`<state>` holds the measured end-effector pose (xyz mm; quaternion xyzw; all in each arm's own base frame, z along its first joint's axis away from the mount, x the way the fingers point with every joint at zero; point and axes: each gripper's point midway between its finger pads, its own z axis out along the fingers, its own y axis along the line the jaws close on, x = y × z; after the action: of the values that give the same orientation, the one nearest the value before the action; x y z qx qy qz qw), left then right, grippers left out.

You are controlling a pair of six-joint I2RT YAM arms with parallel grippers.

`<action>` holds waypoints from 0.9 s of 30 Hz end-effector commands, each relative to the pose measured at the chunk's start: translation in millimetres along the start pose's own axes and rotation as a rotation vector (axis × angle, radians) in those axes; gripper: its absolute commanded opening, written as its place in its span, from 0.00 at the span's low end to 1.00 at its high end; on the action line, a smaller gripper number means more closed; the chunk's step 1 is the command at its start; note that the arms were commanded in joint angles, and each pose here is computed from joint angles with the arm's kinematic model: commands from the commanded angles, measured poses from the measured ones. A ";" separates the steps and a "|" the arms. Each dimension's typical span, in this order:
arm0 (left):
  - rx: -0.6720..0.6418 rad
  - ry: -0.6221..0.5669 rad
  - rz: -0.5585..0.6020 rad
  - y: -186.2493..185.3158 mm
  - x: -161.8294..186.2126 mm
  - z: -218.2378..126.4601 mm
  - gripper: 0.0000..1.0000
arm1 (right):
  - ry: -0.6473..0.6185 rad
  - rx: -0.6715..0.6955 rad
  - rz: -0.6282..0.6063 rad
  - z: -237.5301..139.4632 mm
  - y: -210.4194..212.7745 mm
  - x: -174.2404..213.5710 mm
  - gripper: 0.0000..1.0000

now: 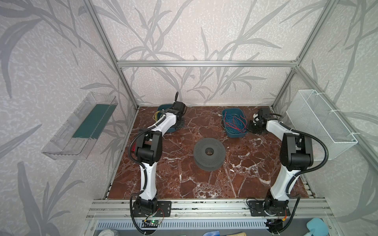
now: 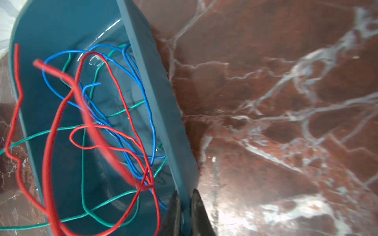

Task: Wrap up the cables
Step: 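Drag both teal tubs toward each other until they sit side by side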

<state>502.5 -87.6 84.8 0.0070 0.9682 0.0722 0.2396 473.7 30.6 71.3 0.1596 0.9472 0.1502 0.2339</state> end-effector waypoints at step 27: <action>0.194 -0.034 0.356 -72.8 23.3 -8.7 0.00 | -0.155 -0.102 0.237 24.9 133.1 -0.6 0.00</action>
<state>492.4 -154.7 80.5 0.1615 0.9510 0.0243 0.2625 505.2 149.9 80.6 0.2469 0.9133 0.1887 0.2632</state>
